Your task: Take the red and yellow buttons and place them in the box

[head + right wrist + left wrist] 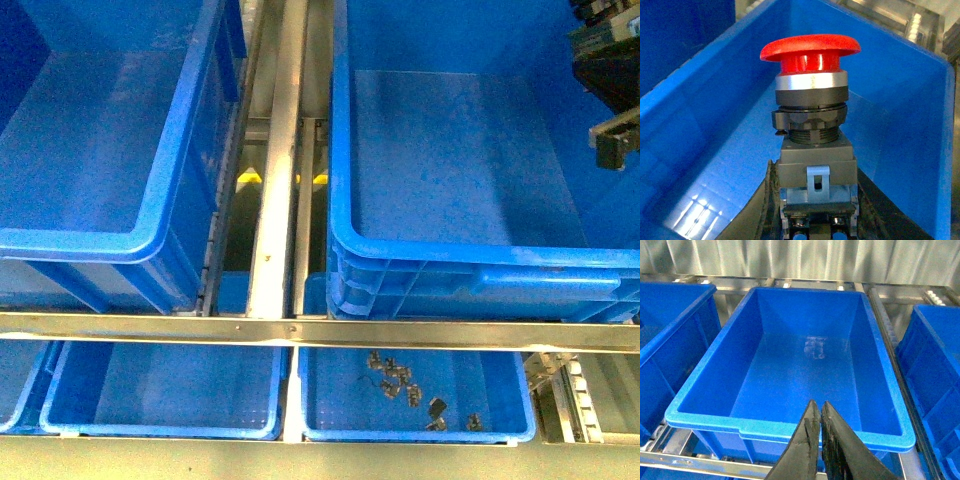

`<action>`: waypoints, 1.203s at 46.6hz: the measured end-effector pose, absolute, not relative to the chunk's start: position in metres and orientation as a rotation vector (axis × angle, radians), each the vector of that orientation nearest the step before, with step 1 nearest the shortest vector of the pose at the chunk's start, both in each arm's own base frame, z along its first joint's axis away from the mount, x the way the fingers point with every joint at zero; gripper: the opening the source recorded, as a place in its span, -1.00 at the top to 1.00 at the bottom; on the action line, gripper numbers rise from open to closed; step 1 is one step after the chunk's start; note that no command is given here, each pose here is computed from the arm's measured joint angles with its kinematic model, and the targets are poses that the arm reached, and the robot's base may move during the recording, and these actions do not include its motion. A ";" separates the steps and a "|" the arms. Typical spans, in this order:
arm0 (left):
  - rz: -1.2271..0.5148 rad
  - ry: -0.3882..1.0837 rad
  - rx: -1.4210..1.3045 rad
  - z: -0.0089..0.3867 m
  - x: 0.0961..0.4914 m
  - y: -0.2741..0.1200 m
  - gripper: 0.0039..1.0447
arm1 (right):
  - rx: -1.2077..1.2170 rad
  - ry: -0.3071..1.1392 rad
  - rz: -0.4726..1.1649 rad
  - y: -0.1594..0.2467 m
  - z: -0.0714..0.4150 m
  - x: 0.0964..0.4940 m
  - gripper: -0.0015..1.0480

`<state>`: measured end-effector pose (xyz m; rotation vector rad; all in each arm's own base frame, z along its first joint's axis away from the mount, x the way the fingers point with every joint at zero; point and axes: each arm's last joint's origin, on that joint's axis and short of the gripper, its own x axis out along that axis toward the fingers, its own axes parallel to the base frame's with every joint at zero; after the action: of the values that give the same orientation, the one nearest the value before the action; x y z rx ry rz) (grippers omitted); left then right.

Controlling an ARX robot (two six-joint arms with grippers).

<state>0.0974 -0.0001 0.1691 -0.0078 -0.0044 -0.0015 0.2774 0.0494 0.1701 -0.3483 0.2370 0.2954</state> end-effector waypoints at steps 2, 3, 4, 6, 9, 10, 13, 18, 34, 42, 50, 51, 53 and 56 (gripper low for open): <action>-0.001 -0.005 -0.008 0.169 0.097 0.000 0.96 | -0.335 0.245 0.289 0.049 0.170 0.287 0.50; -0.001 -0.004 -0.008 0.169 0.097 0.000 0.96 | -0.330 0.250 0.288 0.050 0.169 0.293 0.50; -0.002 -0.004 -0.008 0.169 0.097 0.000 0.96 | -0.319 0.255 0.284 0.050 0.169 0.298 0.50; -0.002 -0.005 -0.008 0.169 0.097 0.000 0.96 | -0.307 0.264 0.279 0.050 0.168 0.307 0.50; -0.001 -0.005 -0.008 0.169 0.097 0.000 0.96 | -0.286 0.280 0.266 0.050 0.166 0.323 0.50; -0.002 -0.005 -0.008 0.169 0.097 0.000 0.96 | -0.281 0.288 0.259 0.050 0.165 0.330 0.50; -0.002 -0.005 -0.008 0.169 0.097 0.000 0.96 | -0.251 0.313 0.240 0.050 0.162 0.348 0.50; -0.001 -0.005 -0.008 0.169 0.097 0.000 0.96 | -0.202 0.358 0.204 0.050 0.154 0.380 0.50; -0.002 -0.005 -0.008 0.169 0.097 0.000 0.96 | -0.123 0.503 0.125 0.052 0.115 0.470 0.50; -0.002 -0.005 -0.008 0.169 0.097 0.000 0.96 | -0.129 0.561 0.115 0.057 0.090 0.509 0.50; -0.001 -0.005 -0.008 0.169 0.097 0.000 0.96 | -0.160 0.624 0.061 0.059 0.067 0.538 0.50; -0.002 -0.005 -0.008 0.169 0.097 0.000 0.96 | -0.163 0.633 0.054 0.059 0.064 0.541 0.50; -0.002 -0.005 -0.008 0.169 0.097 0.000 0.96 | -0.165 0.647 0.050 0.059 0.060 0.546 0.50; -0.002 -0.005 -0.008 0.169 0.097 0.000 0.96 | -0.164 0.669 0.058 0.059 0.058 0.549 0.50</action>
<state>0.0974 -0.0001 0.1692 -0.0078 -0.0051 -0.0015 0.5487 0.0590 0.0579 -0.1641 0.6688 0.0578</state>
